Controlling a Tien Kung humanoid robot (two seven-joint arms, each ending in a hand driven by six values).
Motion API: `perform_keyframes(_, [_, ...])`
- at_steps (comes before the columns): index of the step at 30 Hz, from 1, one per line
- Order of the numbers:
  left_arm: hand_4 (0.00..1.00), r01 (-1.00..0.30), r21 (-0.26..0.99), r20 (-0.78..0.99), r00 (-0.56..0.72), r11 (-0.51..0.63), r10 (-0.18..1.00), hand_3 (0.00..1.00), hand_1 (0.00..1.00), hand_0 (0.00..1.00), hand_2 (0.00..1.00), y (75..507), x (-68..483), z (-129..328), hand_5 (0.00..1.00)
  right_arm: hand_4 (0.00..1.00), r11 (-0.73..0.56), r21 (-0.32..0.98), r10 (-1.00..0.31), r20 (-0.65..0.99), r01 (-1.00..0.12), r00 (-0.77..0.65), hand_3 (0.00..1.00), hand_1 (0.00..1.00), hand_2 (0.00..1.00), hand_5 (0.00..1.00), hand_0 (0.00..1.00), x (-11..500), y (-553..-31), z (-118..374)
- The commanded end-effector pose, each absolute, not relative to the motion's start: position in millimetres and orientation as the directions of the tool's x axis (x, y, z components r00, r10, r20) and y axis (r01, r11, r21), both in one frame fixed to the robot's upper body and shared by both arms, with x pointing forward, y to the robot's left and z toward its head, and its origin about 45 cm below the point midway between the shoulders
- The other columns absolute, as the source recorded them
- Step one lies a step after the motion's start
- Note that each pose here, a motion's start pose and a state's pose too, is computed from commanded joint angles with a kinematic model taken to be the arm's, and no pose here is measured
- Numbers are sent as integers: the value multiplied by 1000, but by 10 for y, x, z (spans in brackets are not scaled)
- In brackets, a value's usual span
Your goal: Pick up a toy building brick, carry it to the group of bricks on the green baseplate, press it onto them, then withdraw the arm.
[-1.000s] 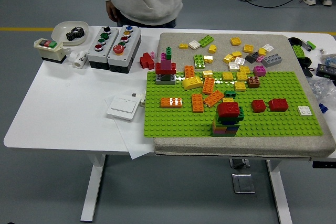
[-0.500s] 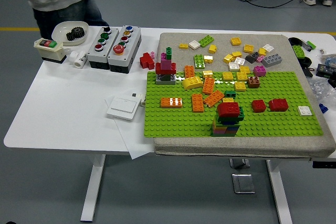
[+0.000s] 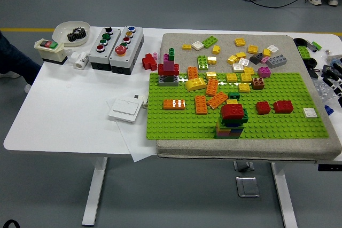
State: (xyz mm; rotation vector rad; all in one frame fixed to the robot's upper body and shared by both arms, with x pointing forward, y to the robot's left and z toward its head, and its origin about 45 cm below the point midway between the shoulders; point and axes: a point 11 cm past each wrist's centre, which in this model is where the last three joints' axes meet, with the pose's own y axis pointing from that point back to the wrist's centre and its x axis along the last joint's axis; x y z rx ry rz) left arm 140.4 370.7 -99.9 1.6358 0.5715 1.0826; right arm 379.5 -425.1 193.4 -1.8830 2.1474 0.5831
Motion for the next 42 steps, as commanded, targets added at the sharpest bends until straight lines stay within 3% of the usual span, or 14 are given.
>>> perform_keyframes(11, [670, -149, 926, 374, 499, -347, 782, 591, 703, 666, 732, 3751, 1446, -972, 659, 998, 47, 103, -912, -401, -994, -84, 878, 840, 840, 998, 969, 3784, -4192, 1988])
perform_keyframes(42, [676, -147, 929, 364, 526, -340, 769, 587, 703, 671, 734, 3762, 1440, -967, 656, 998, 3, 125, -916, -398, -992, -53, 855, 831, 834, 998, 960, 3708, -4165, 1925])
